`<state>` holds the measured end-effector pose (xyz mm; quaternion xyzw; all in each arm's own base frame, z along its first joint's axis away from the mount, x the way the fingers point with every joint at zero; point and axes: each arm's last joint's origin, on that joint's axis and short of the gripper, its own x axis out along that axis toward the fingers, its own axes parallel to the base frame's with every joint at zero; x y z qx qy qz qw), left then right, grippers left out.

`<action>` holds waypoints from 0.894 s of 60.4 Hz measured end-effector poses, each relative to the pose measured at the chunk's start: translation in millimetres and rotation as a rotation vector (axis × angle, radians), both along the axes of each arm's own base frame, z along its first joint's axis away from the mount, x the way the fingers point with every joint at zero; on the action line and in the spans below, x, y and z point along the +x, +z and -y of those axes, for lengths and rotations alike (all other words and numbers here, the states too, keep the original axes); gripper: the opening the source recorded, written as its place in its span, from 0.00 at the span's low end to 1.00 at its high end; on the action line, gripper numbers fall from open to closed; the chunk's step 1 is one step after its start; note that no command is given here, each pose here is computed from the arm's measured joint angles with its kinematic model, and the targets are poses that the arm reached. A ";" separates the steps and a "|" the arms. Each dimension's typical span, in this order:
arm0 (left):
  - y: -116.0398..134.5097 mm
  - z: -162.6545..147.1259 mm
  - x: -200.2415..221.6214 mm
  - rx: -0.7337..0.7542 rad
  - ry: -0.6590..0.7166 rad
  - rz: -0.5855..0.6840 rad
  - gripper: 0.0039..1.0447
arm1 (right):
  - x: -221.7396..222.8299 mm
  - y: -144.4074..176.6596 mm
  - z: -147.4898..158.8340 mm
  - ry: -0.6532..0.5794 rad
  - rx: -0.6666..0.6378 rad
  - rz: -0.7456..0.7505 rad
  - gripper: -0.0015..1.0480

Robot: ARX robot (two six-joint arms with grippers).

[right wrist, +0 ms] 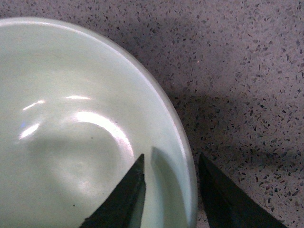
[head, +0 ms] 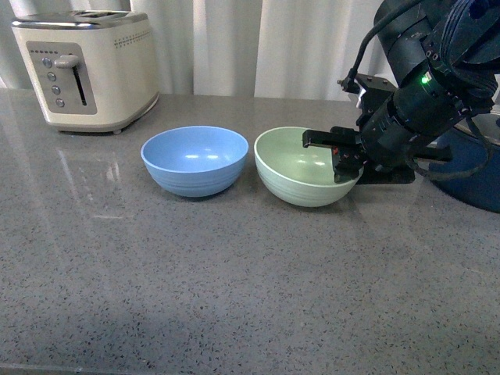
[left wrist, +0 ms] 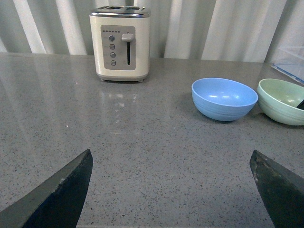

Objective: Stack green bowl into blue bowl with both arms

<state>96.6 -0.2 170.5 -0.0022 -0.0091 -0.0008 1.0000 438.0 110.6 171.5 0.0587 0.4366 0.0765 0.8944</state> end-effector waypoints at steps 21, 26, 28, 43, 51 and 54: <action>0.0 0.0 0.0 0.000 0.000 0.000 0.94 | -5.6 24.0 6.0 0.019 -0.012 0.064 0.02; 0.0 0.0 0.0 0.000 0.000 0.000 0.94 | -8.0 30.0 6.5 0.024 -0.013 0.068 0.02; 0.0 0.0 0.0 0.000 0.000 0.000 0.94 | -9.1 33.3 6.6 0.028 -0.013 0.073 0.02; 0.0 0.0 0.0 0.000 0.000 0.000 0.94 | -11.6 64.3 -9.6 0.088 0.012 0.127 0.02; 0.0 0.0 0.0 0.000 0.000 0.000 0.94 | -11.7 81.5 -25.7 0.140 0.031 0.162 0.02; 0.0 0.0 0.0 0.000 0.000 0.000 0.94 | -11.6 89.3 -32.4 0.159 0.040 0.178 0.02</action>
